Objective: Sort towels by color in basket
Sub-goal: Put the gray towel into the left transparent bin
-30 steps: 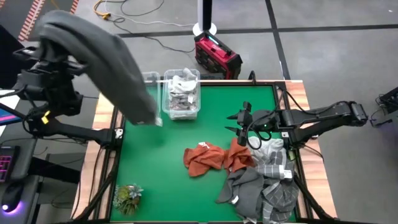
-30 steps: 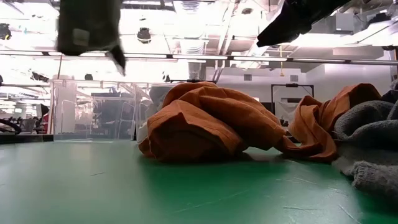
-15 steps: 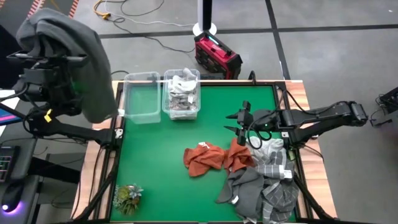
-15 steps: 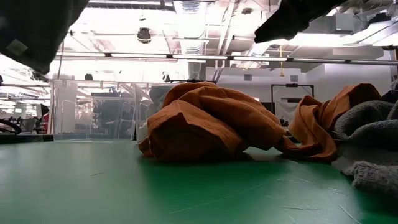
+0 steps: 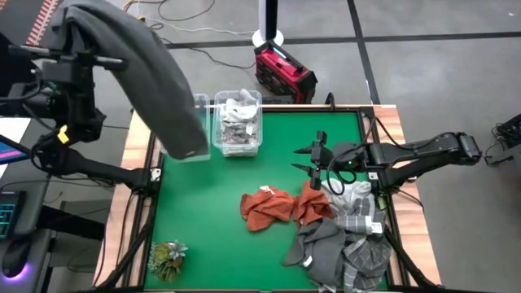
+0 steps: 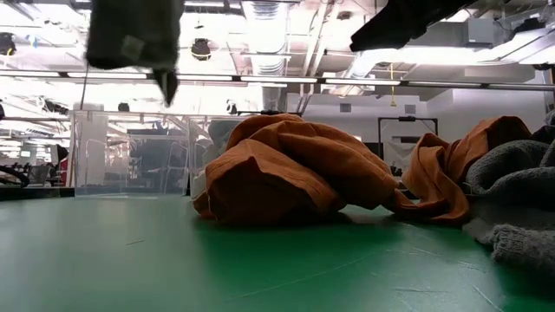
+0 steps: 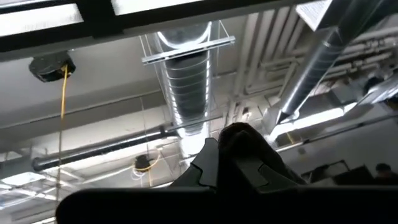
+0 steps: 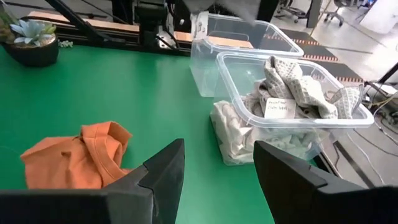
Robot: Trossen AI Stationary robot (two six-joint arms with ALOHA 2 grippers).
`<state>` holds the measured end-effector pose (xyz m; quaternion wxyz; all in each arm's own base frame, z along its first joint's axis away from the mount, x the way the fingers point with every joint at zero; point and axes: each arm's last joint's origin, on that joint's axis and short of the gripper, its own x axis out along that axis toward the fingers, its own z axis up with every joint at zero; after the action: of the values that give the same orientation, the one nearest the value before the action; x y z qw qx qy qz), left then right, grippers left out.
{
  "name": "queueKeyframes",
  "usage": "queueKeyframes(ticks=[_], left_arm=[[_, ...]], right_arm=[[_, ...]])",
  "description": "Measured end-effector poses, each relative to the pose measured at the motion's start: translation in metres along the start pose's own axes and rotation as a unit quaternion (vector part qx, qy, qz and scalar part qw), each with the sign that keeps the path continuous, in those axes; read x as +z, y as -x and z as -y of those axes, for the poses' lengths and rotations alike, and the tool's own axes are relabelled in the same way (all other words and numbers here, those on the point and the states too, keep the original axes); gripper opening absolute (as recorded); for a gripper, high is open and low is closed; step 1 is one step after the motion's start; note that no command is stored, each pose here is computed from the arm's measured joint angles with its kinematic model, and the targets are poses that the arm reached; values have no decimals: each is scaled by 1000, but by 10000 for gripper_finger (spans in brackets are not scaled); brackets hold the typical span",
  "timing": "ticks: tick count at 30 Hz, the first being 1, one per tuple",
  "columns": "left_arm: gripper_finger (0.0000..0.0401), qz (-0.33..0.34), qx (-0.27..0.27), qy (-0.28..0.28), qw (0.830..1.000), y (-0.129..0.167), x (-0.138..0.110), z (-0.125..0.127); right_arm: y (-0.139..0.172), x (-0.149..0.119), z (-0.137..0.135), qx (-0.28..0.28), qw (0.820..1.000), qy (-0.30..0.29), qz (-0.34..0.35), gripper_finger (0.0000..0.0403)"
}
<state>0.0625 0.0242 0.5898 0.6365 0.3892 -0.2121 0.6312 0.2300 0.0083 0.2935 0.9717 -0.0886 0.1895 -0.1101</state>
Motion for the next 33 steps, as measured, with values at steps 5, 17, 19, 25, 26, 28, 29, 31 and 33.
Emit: queueKeyframes(ticks=[5,17,19,25,26,28,29,31,33], left_arm=[[4,-29,-8,-84,996,-15,5,4],[4,-71,-10,-228,971,-40,-1,21],[4,-78,-9,-244,967,-43,-6,27],[4,-122,-15,-250,960,-52,-23,45],[4,-133,-10,-237,962,-53,-26,47],[4,-155,7,-209,966,-55,-31,46],[4,-163,13,-197,967,-56,-33,45],[4,-179,21,-175,968,-57,-37,44],[4,-196,20,-163,967,-57,-42,45]], right_arm=[[0,0,0,0,1000,4,0,222],[0,0,0,0,1000,4,0,222],[0,0,0,0,1000,4,0,222],[0,-1,0,0,1000,5,-5,222],[0,-1,0,0,1000,4,-5,222],[0,-1,0,0,1000,1,-6,222],[0,-2,0,0,1000,0,-8,222],[0,-3,0,1,1000,-3,-15,222],[0,-4,0,2,1000,-6,-21,222]])
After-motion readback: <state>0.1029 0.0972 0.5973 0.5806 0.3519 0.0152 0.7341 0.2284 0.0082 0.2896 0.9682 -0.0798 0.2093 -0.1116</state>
